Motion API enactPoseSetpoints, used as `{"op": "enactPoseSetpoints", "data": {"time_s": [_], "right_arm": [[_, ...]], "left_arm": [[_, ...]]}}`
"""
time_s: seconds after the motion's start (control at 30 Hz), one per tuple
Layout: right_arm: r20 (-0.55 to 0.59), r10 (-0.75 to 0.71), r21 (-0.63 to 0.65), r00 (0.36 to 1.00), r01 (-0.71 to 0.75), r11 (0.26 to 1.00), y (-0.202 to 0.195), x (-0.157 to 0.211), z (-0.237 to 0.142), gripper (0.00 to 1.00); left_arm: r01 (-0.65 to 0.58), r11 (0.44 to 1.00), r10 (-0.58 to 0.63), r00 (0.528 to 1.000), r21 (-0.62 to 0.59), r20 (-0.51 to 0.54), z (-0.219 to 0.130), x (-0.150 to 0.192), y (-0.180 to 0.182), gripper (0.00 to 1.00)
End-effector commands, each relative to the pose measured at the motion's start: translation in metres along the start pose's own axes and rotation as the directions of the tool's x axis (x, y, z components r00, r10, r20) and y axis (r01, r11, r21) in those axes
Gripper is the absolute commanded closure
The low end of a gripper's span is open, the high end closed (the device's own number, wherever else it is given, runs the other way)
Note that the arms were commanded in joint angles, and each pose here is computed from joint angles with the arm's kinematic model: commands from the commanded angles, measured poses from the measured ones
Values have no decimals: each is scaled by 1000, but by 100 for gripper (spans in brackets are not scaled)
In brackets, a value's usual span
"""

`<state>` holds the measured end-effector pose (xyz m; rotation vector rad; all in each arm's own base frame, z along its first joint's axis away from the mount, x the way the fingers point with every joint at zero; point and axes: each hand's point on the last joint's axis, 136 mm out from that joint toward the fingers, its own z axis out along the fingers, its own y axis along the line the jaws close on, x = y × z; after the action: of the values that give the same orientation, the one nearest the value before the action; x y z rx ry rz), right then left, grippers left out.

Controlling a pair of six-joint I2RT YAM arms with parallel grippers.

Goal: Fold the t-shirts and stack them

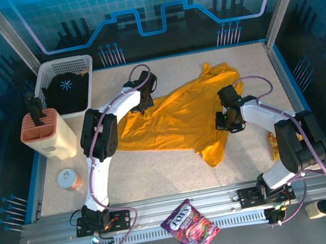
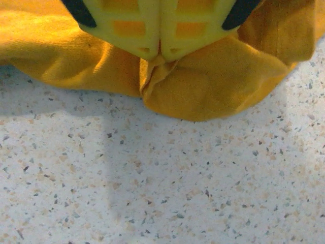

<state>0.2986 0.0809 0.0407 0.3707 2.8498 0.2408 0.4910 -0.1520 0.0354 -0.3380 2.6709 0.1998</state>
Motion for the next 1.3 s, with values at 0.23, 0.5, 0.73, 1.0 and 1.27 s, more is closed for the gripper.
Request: {"op": "enactPoseSetpoints", "data": {"time_s": [0.23,0.5,0.73,1.0,1.27], "right_arm": [[-27,-14,-4,1000,14,1000,1,9,3,92],[-30,-13,-14,999,12,1000,3,11,4,93],[-36,-13,-4,999,13,1000,-2,20,2,93],[-49,-8,-13,999,8,1000,0,21,6,91],[-45,-53,-55,998,50,997,26,23,-3,84]], "left_arm": [[52,998,-55,992,31,115,-43,-34,12,100],[191,979,-203,945,70,255,-74,-119,51,100],[331,941,-329,848,70,415,-75,-197,102,84],[296,951,-307,890,85,336,-55,-187,88,5],[260,965,-262,936,40,237,-78,-122,103,5]]}}
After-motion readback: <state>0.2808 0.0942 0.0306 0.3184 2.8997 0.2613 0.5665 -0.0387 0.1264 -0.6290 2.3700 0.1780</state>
